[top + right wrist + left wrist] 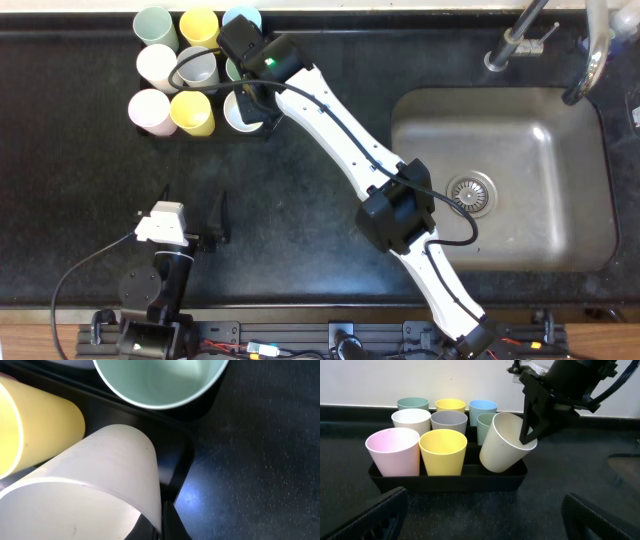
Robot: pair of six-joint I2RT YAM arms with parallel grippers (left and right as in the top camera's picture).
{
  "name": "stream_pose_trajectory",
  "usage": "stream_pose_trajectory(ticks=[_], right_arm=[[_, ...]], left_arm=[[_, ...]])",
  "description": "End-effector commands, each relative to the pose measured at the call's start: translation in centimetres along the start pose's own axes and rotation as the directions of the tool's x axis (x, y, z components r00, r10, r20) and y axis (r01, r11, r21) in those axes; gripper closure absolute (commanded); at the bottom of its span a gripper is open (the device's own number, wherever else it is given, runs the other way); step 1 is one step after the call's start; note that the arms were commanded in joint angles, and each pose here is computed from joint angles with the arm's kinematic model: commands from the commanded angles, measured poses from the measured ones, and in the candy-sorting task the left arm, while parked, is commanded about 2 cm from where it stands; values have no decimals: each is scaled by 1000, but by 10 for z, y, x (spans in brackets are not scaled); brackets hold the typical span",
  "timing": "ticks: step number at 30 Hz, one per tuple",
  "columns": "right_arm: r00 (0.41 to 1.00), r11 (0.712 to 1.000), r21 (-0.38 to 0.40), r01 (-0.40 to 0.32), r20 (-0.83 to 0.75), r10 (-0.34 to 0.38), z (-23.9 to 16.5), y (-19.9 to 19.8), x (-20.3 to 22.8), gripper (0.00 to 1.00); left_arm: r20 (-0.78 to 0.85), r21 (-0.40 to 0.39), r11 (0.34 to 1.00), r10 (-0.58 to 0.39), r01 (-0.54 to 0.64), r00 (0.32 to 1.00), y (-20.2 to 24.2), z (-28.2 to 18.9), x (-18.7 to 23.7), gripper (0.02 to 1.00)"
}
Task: Store Cups
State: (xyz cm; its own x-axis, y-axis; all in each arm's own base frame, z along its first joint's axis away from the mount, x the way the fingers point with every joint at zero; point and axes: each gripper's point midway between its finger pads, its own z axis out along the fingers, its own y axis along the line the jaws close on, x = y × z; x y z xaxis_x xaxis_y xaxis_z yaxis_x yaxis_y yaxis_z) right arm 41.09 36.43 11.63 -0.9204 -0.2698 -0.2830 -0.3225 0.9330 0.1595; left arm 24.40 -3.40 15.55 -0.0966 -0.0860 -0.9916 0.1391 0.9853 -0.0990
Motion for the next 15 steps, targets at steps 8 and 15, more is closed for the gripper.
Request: stream_pose_trajectory(ticks=[8, 15], right_arm=[[1000, 1000, 16, -5, -16, 5, 9, 0, 6, 956], [1000, 1000, 18, -3, -14, 3, 10, 0, 6, 956]], left_arm=[[3, -9, 1000, 18, -18, 1000, 2, 0, 0, 18], [3, -9, 1000, 18, -18, 1000, 2, 0, 0, 18]])
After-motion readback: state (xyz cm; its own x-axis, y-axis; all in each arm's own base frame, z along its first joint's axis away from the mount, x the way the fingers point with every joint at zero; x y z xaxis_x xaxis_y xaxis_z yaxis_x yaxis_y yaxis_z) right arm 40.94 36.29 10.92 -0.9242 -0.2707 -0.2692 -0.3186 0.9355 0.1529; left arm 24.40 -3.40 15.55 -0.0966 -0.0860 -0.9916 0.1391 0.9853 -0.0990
